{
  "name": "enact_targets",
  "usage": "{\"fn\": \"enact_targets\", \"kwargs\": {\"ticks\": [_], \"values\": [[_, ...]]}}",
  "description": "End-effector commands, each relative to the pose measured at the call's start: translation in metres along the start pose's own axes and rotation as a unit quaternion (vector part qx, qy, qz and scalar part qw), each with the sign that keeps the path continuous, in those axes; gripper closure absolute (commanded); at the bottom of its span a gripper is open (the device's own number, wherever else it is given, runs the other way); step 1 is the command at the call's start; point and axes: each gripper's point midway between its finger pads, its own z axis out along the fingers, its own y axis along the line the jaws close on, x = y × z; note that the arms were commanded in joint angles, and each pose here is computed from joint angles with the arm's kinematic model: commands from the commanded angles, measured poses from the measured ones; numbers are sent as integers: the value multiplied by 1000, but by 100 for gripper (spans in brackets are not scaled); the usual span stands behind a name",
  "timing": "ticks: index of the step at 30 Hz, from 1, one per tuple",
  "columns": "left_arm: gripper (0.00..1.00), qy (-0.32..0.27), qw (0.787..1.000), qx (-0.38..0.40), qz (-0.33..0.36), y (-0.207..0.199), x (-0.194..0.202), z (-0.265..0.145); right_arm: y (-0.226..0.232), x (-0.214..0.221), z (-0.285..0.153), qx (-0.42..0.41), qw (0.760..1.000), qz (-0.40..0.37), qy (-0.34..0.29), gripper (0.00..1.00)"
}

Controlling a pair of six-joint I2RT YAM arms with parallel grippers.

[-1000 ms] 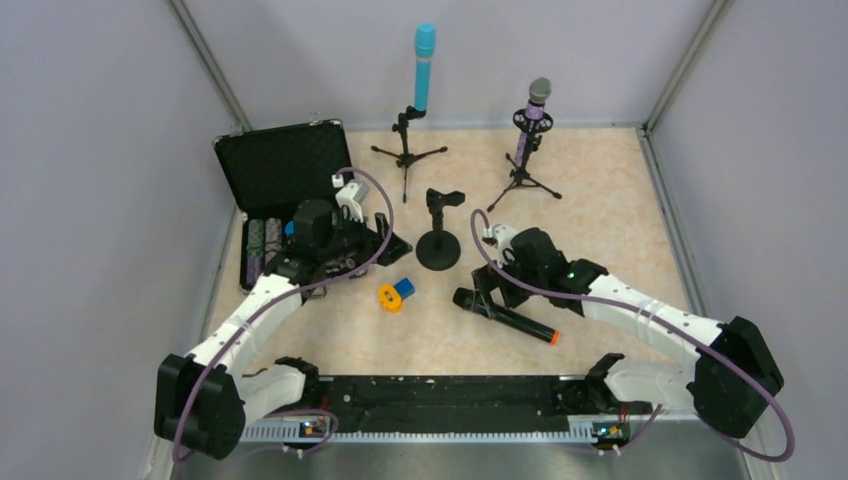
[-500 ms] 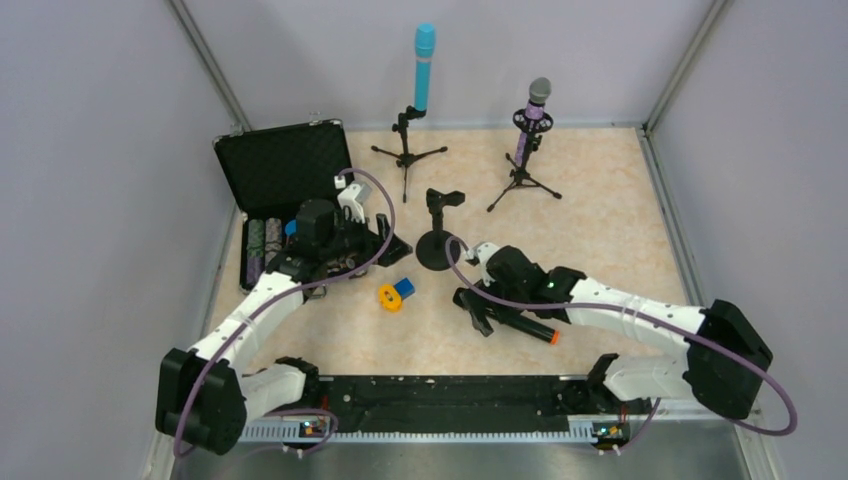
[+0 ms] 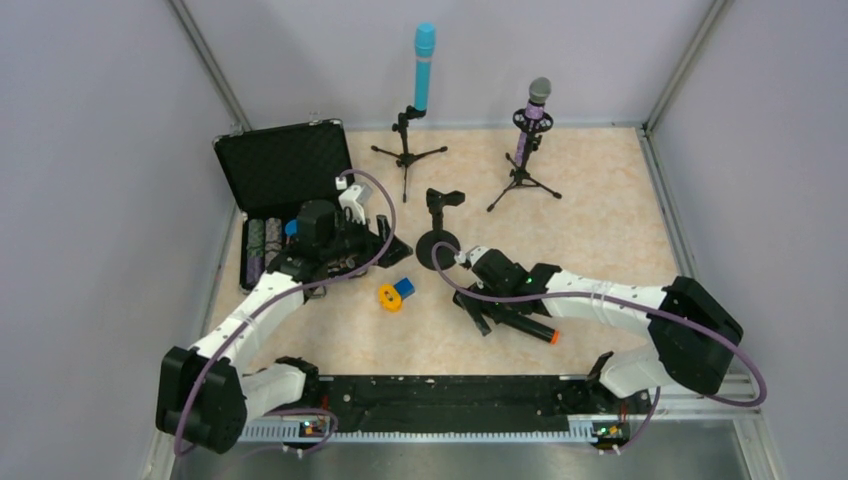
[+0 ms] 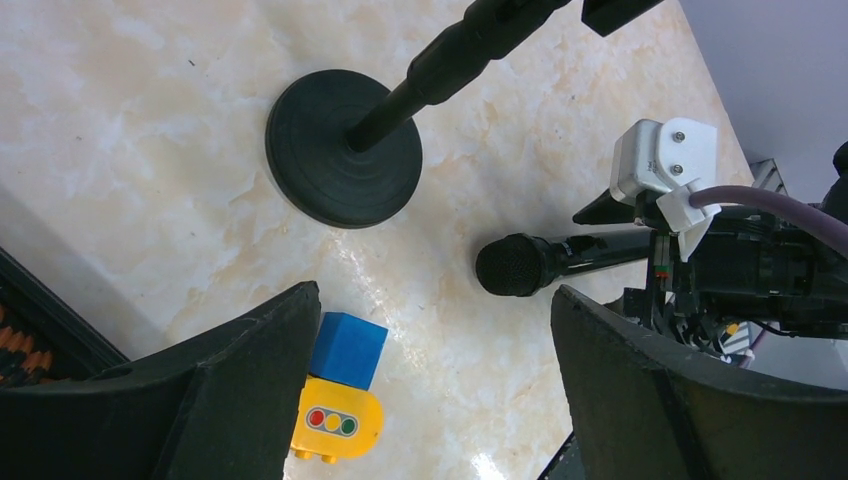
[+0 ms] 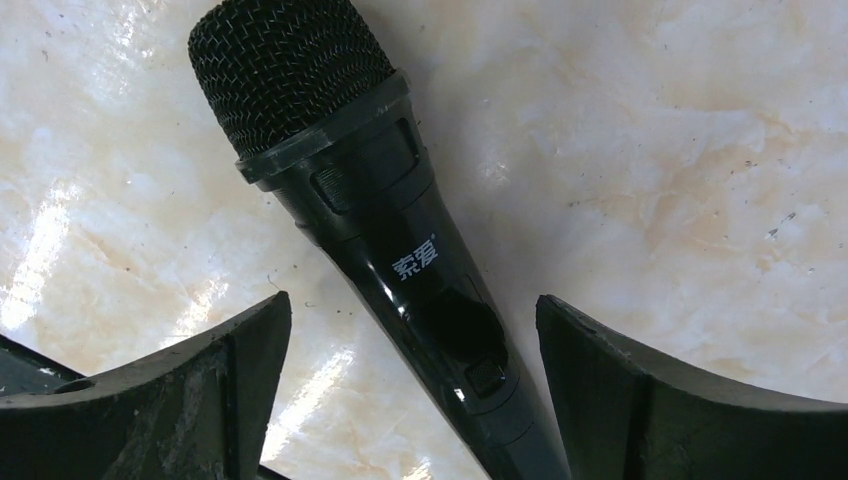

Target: Attach the microphones to the stand

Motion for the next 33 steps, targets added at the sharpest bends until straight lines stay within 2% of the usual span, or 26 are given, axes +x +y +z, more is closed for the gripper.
{"fn": "enact_targets", "kwargs": {"ticks": [1,11,21,27,30,33], "values": [[11,-9,1000,24,4,-6,-8,5,9,-23,-4,-8,1000,7,-28,12],[12,-13,1000,13,-2,-2,4,-1,23,-28,8,-39,999,4,-18,28],[14,-66,996,53,-5,-20,-19,-2,20,-36,6,-27,998,29,-39,42],[14,-88,995,52,3,-22,-20,-10,14,-36,14,-11,996,83,-40,54],[14,-92,994,57,0,-22,-18,-9,3,-33,13,-12,990,133,-43,70],[14,-85,994,66,-3,-24,-19,-5,-11,-34,8,-25,980,190,-57,75]]}}
